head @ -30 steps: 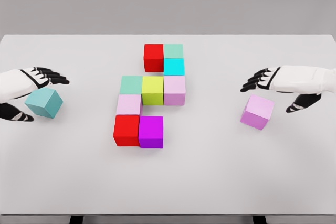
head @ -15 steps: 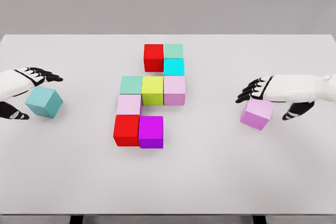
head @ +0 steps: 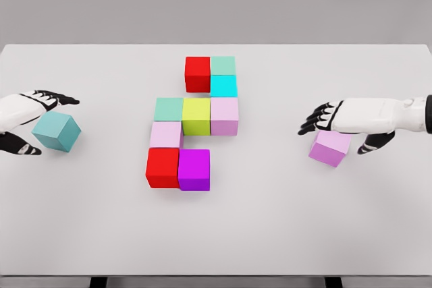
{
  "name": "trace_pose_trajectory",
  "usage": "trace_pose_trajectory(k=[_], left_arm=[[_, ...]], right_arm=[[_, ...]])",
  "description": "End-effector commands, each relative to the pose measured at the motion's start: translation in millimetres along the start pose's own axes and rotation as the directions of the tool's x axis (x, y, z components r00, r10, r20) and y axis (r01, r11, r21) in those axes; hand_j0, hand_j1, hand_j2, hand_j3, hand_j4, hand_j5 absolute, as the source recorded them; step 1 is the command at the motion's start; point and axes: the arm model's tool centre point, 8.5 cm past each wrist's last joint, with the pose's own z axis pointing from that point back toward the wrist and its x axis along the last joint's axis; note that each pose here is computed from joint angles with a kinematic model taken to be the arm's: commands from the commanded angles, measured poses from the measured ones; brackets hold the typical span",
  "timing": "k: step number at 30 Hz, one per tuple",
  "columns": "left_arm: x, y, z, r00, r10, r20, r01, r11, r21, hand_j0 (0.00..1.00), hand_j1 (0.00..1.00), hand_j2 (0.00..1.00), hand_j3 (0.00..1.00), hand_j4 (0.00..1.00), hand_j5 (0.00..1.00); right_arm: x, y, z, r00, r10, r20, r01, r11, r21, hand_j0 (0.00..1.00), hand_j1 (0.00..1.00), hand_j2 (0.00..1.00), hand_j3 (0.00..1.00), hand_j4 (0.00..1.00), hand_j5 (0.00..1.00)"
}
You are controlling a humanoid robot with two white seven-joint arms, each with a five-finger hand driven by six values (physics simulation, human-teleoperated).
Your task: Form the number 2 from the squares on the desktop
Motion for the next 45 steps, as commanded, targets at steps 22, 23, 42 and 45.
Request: trace_pose_trajectory(k=[22, 23, 42, 45], left_arm=[[-21, -13.0, -6, 0.996, 0.066, -0.063, -0.064, 0.998, 0.028, 1.0, 1.0, 1.0, 1.0, 1.0, 1.0], [-23, -18.2, -9, 0.994, 0.082, -0.069, -0.08, 0.996, 0.03, 1.0, 1.0, 1.0, 1.0, 1.0, 1.0], [-29, -30.9, -19, 0.992, 0.086, -0.091, -0.084, 0.996, 0.019, 1.0, 1.0, 1.0, 1.0, 1.0, 1.0], [-31, -31.0, -20, 0.99, 0.094, -0.105, -0.092, 0.995, 0.025, 1.0, 1.0, 1.0, 1.0, 1.0, 1.0]], right_arm=[[-8.2, 6.0, -17, 0.999, 0.021, -0.024, -0.02, 0.999, 0.024, 1.0, 1.0, 1.0, 1.0, 1.0, 1.0], [-10.2, 7.1, -19, 0.999, 0.016, -0.028, -0.016, 1.0, 0.025, 1.0, 1.0, 1.0, 1.0, 1.0, 1.0], [-17.2, 14.7, -32, 0.999, 0.015, -0.044, -0.013, 0.999, 0.047, 1.0, 1.0, 1.0, 1.0, 1.0, 1.0], [-17.3, 15.7, -31, 0.999, 0.015, -0.045, -0.013, 0.999, 0.049, 1.0, 1.0, 1.0, 1.0, 1.0, 1.0]])
